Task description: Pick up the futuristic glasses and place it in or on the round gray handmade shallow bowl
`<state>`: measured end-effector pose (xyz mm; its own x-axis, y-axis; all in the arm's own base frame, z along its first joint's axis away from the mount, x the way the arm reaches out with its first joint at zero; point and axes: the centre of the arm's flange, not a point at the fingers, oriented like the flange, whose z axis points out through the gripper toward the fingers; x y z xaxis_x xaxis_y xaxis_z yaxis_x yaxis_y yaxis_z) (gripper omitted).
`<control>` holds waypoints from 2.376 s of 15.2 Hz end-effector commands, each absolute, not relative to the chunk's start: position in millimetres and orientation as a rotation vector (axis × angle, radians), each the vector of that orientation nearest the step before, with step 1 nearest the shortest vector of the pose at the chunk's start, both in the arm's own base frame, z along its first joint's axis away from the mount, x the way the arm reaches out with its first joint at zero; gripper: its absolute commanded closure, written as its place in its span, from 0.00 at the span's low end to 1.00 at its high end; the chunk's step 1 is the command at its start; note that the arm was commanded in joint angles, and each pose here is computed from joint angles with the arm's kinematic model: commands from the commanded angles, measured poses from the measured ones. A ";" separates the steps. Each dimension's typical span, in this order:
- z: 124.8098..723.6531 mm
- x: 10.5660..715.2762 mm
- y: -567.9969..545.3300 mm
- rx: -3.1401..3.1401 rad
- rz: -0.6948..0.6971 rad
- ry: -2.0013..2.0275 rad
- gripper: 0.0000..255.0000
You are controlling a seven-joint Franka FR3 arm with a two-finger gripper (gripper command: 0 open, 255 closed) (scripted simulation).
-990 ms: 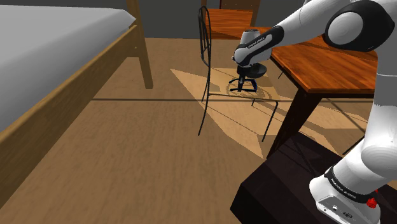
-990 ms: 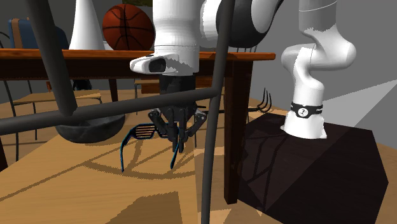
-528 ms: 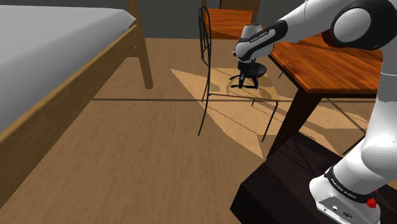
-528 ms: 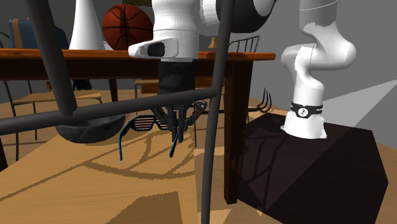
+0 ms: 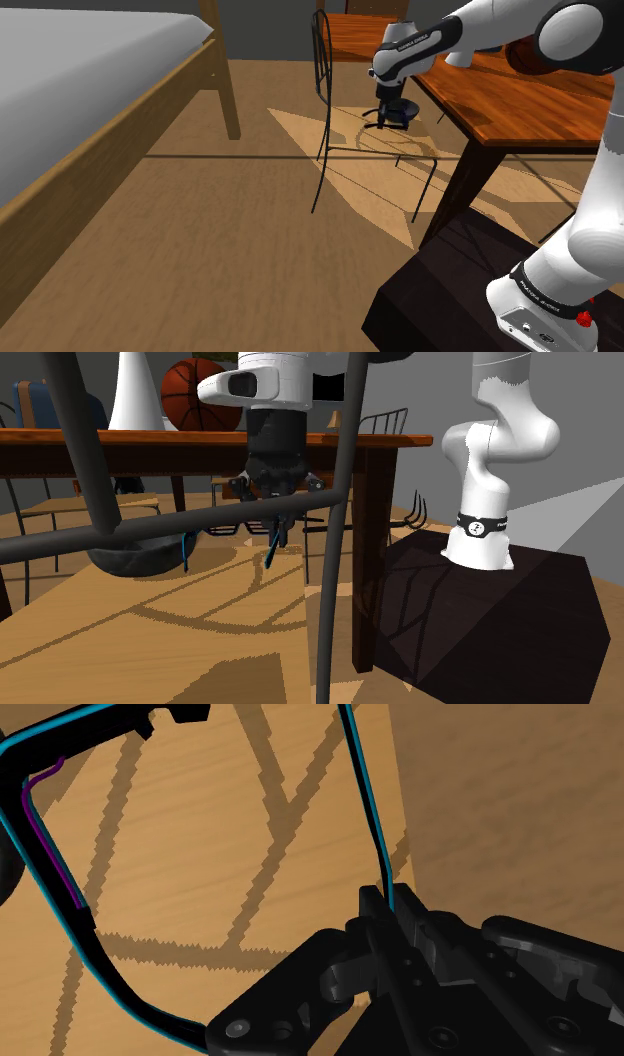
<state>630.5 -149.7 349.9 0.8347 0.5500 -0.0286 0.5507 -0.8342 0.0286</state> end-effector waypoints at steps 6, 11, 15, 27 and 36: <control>386.5 630.3 -149.3 2.975 -0.030 0.893 1.00; 412.9 630.3 -149.3 2.975 -0.030 0.893 1.00; 432.5 630.3 -149.3 2.975 -0.030 0.893 1.00; 439.0 677.9 -300.2 2.975 -0.030 0.893 1.00; 409.0 690.3 -339.4 2.975 -0.030 0.893 1.00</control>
